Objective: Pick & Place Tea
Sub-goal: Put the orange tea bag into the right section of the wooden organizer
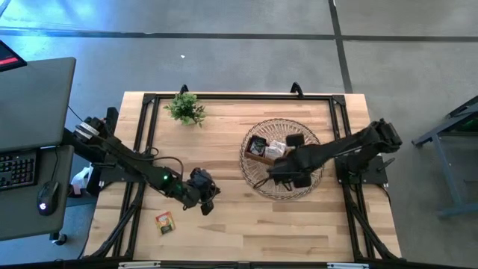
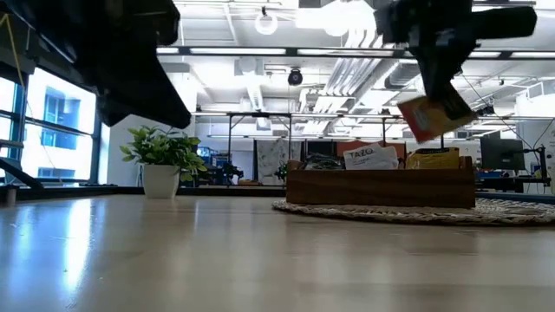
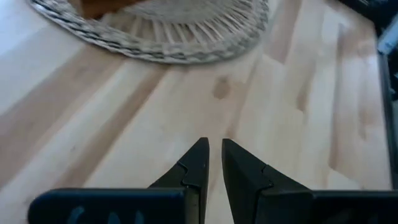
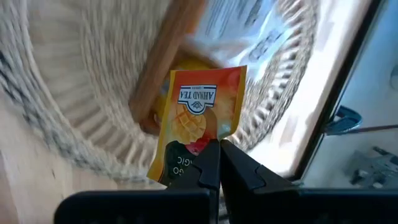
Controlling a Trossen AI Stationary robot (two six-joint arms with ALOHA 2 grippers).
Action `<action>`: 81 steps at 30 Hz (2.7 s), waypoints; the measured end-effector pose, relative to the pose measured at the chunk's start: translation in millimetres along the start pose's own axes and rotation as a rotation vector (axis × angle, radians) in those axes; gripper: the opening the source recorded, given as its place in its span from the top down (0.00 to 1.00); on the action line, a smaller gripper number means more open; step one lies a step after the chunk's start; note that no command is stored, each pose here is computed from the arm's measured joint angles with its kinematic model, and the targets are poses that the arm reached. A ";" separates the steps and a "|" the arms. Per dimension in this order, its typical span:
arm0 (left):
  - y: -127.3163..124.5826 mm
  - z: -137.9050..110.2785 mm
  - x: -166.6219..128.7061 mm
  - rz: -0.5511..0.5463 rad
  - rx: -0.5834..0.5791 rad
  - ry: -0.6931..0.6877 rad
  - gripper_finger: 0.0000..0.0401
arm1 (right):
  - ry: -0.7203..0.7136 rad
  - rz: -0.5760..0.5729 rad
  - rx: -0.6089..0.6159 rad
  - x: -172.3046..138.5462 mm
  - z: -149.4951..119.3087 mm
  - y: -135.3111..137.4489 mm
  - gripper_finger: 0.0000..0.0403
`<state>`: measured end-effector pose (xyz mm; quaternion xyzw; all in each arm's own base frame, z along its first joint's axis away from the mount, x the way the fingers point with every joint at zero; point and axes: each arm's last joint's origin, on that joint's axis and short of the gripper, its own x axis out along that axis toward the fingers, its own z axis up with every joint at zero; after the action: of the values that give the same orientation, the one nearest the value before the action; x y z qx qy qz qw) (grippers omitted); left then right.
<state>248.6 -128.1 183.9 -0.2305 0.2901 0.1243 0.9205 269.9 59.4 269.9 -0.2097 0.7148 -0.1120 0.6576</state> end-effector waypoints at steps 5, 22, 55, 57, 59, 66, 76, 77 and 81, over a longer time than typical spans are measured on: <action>8.2 13.7 1.8 0.024 -0.042 -0.034 0.89 | 0.097 0.066 -0.136 19.5 9.2 -10.3 1.00; 39.0 32.2 15.3 0.158 -0.084 -0.012 0.89 | 0.202 0.062 -0.492 57.9 32.3 -18.3 0.94; 27.0 6.0 -70.0 -0.076 0.080 0.379 0.89 | -0.563 0.237 0.211 -10.7 91.3 7.4 0.78; 17.8 -10.4 -81.0 -0.150 0.133 0.489 0.89 | -0.716 0.288 0.226 -15.2 103.3 18.8 0.78; 11.4 -25.6 -90.4 -0.160 0.132 0.557 0.89 | -0.881 0.327 0.225 -19.3 113.8 29.2 0.78; 2.2 -75.2 -112.5 0.002 -0.038 0.739 0.89 | -1.258 0.383 0.165 -12.4 123.1 53.3 0.78; 0.0 -108.2 -113.3 0.053 -0.154 0.845 0.89 | -1.330 0.418 0.281 21.7 112.5 65.2 0.78; 2.2 -111.1 -110.8 0.039 -0.159 0.842 0.89 | -1.341 0.423 0.288 23.1 111.9 65.9 0.78; 14.6 -121.5 -94.7 -0.040 -0.226 0.847 0.89 | -1.355 0.426 0.294 24.0 111.2 66.3 0.78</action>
<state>109.6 -184.8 146.6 -0.3661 0.6219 0.0320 0.6915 368.5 120.4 207.4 0.0013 0.1531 0.0779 0.9851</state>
